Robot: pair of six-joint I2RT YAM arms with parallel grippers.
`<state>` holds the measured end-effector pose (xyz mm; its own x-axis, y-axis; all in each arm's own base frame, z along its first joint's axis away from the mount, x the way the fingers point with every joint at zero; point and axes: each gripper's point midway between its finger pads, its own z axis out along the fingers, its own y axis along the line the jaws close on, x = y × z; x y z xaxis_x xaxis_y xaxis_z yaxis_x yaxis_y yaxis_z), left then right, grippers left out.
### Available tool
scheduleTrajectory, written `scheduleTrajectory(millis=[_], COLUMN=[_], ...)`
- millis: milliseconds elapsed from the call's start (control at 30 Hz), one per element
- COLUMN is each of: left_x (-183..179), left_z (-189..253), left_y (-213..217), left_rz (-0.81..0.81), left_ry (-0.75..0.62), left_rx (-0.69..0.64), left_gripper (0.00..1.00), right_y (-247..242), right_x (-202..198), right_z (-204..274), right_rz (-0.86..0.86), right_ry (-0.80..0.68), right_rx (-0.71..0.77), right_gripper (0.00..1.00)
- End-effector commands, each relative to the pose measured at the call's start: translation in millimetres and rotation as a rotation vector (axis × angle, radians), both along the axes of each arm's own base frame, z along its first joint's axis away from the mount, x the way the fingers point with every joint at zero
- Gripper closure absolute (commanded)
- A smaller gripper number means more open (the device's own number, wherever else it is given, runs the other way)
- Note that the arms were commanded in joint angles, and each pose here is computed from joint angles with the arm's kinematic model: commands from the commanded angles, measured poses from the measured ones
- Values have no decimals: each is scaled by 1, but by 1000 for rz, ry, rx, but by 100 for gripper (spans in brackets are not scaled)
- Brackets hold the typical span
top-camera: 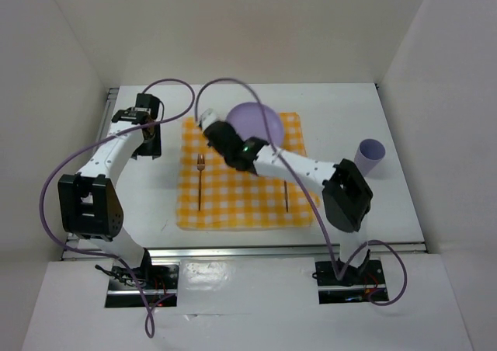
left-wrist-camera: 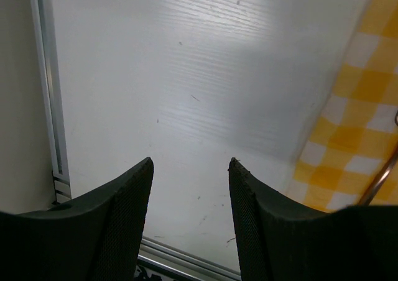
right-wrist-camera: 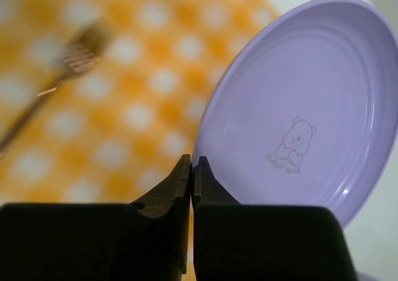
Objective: Set the dinner table for one person
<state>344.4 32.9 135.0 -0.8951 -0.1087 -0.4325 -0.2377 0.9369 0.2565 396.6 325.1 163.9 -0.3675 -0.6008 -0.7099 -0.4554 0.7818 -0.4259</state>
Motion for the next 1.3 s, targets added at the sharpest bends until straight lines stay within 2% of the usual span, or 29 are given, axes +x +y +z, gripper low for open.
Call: scheduleTrajectory(millis=[0,67,167,233,300,667,867,1267], left_x=[0,-1,0,-4,-3,-7,-7,-4], left_z=[18,17,20,22,28,31,30,30], left_y=[19,29,35,39,42,45,46,46], left_rz=[40,70,87,98,107,117,123,111], left_ry=[-52,-52,-61,-61,-81,-91,-91,-88], left_rx=[-7,-14,-22,-22,-21,-37,-45,-49], left_gripper=[41,41,41,41,41,41,41,41], right_y=[11,26,42,37,34,46,54,68], right_x=[-57,-98,-136,-144,-141,-138,-126,-122], right_z=[-13,-27,-43,-64,-71,-120,-107,-104], right_rz=[24,33,44,19,-33,30,19,57], right_ry=[38,96,156,194,182,195,136,135], right_rx=[-51,-57,-29,-63,-64,-112,-114,-118], right_gripper=[100,100,100,100,100,100,100,100])
